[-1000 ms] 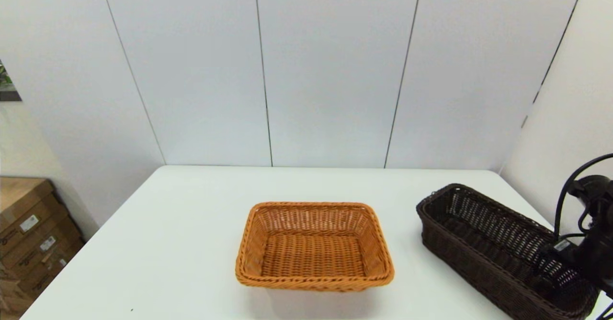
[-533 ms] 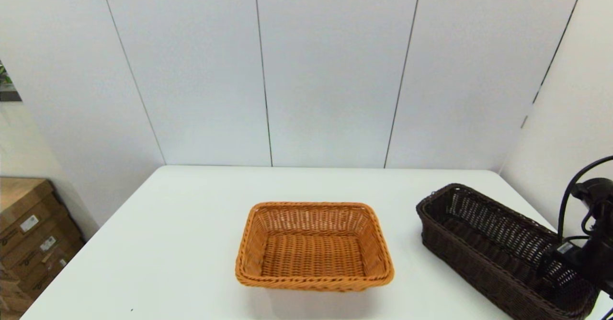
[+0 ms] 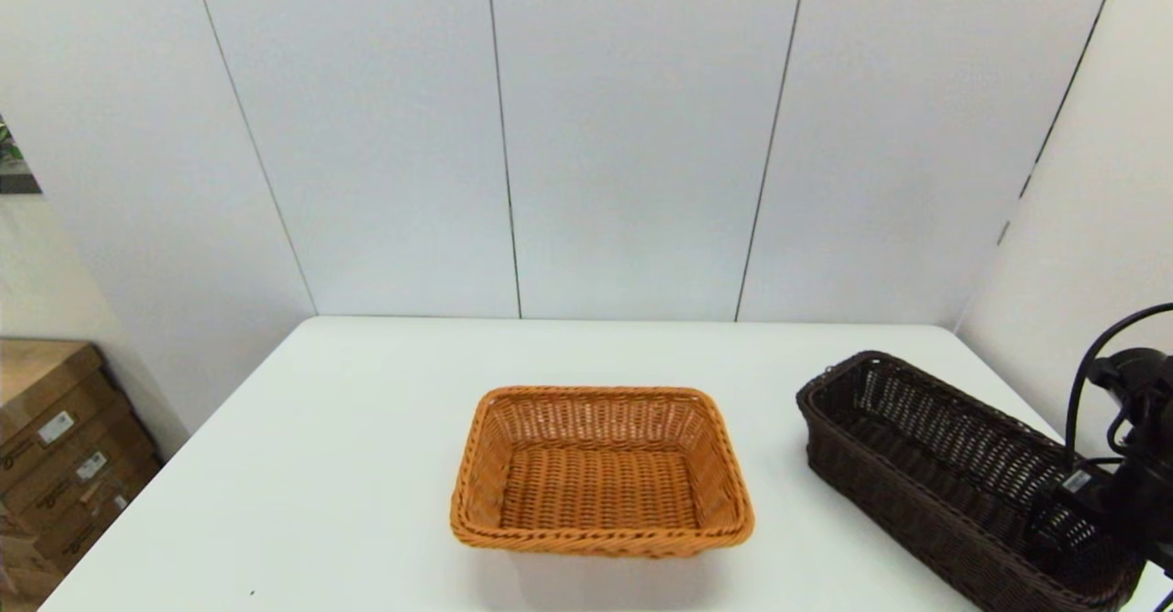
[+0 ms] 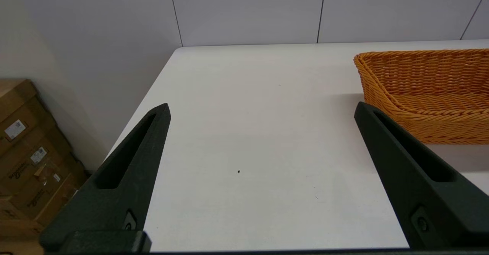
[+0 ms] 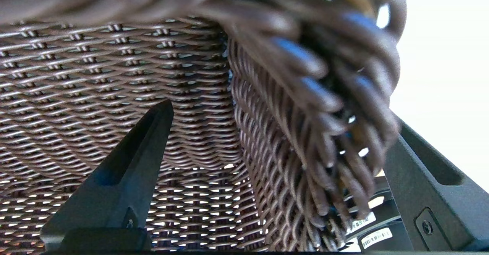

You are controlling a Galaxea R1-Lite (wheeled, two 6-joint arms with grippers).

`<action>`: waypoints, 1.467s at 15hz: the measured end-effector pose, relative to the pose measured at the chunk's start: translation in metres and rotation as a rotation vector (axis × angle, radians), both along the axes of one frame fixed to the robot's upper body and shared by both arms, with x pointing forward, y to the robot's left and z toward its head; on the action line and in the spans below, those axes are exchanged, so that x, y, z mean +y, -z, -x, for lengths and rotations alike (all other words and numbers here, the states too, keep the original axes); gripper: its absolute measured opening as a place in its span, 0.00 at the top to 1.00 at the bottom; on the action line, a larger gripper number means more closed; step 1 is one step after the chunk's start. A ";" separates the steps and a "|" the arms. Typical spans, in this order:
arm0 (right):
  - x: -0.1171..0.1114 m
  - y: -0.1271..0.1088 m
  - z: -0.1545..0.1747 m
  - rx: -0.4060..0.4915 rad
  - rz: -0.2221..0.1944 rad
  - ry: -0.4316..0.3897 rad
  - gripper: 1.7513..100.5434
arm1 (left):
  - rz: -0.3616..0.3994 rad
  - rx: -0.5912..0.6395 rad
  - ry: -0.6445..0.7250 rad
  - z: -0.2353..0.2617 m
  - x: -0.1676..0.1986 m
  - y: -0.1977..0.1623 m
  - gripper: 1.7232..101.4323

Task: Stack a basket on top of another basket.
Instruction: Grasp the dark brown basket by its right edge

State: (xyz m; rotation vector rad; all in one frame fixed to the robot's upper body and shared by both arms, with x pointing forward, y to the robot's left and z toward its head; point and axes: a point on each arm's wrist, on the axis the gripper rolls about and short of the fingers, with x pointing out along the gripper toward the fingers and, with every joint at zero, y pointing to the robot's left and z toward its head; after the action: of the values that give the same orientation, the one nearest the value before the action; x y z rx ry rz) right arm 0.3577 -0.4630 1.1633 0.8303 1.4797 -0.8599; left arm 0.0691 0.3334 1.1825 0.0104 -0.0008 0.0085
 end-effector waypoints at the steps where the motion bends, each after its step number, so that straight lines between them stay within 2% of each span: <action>1: 0.000 0.000 0.000 0.001 -0.001 -0.001 0.03 | 0.000 0.000 0.000 0.000 0.000 0.000 0.04; 6: -0.002 0.001 0.000 0.004 -0.002 0.004 0.03 | 0.000 0.000 0.000 0.000 0.000 0.000 0.04; 7: -0.002 0.002 0.001 0.005 -0.003 0.004 0.08 | 0.000 0.000 0.000 0.000 0.000 0.000 0.04; 10: -0.002 0.002 0.001 0.005 -0.002 0.003 0.35 | 0.000 0.000 0.000 0.000 0.000 0.000 0.04; 13: -0.002 0.002 0.000 0.006 -0.002 0.005 0.55 | 0.000 0.000 0.000 0.000 0.000 0.000 0.04; 15: -0.002 0.001 -0.001 -0.003 -0.005 0.006 0.84 | 0.000 0.000 0.000 0.000 0.000 0.000 0.04; 22: -0.004 -0.009 -0.002 -0.035 0.015 0.016 0.84 | 0.000 0.000 0.000 0.000 0.000 0.000 0.04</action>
State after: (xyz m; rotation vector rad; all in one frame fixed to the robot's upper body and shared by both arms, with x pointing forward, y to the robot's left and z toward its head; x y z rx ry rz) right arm 0.3593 -0.4673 1.1722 0.8430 1.4364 -0.8633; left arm 0.0691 0.3334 1.1825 0.0109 -0.0008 0.0085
